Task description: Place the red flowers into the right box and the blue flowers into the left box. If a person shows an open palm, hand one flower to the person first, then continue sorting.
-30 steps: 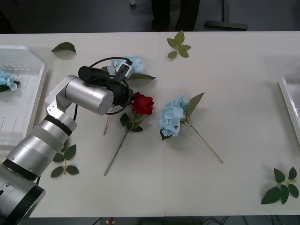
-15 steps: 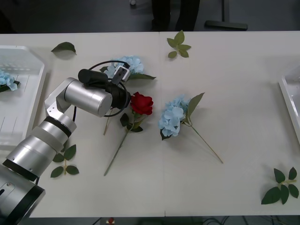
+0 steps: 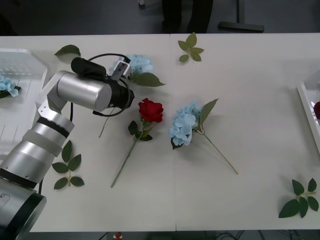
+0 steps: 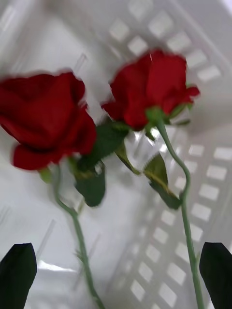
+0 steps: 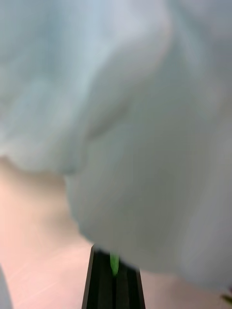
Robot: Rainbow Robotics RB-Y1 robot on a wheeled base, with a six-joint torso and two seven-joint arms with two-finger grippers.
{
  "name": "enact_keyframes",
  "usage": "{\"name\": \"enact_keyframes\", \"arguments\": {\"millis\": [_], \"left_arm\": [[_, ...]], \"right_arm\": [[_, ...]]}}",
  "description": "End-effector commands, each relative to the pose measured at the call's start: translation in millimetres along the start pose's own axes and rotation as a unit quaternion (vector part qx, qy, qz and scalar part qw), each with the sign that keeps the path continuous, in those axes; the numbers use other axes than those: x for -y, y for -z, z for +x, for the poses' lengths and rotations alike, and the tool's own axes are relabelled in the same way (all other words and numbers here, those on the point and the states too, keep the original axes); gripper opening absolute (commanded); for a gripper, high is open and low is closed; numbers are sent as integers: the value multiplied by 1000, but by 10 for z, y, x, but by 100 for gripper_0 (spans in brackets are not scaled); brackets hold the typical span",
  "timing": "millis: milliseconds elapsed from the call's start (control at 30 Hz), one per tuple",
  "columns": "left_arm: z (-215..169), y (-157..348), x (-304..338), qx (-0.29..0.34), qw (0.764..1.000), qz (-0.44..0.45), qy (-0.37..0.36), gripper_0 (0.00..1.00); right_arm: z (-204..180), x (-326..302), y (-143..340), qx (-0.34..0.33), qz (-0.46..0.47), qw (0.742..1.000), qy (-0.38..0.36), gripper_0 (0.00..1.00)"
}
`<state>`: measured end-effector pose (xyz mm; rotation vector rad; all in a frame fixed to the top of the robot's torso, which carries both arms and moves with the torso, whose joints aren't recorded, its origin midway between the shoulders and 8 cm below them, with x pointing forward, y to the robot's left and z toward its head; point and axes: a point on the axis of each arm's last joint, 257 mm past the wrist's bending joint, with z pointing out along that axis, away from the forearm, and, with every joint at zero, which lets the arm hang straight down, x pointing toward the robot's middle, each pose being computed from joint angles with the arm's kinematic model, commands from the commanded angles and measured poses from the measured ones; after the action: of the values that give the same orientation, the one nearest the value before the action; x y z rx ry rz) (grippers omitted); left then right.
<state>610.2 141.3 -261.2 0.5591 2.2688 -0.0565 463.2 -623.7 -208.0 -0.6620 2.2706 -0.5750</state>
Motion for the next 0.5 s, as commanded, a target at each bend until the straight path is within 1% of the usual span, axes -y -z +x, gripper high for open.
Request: {"name": "enact_keyframes", "arguments": {"millis": [33, 100, 133, 200, 333, 467, 500], "left_arm": [[-516, 562, -668, 32, 998, -39, 30, 0], [-483, 765, -996, 23, 997, -57, 51, 0], [-468, 834, -1107, 21, 996, -64, 59, 0], [-401, 1088, -1539, 15, 992, -90, 87, 0], [-238, 1514, -2240, 13, 982, -134, 134, 0], [7, 2033, -2957, 27, 965, -180, 187, 0], [37, 2084, -3021, 29, 964, -184, 192, 0]], "right_arm": [[-572, -185, 219, 48, -41, 998, 17, 98], [-849, -395, 332, 71, -72, 994, 27, 98], [-926, -479, 368, 79, -84, 993, 28, 98], [-1142, -737, 501, 100, -128, 986, 27, 98], [-1406, -1152, 718, 125, -191, 973, 29, 98], [-1640, -1621, 1053, 130, -250, 958, 48, 99], [-1671, -1687, 1101, 130, -256, 956, 53, 99]]}}
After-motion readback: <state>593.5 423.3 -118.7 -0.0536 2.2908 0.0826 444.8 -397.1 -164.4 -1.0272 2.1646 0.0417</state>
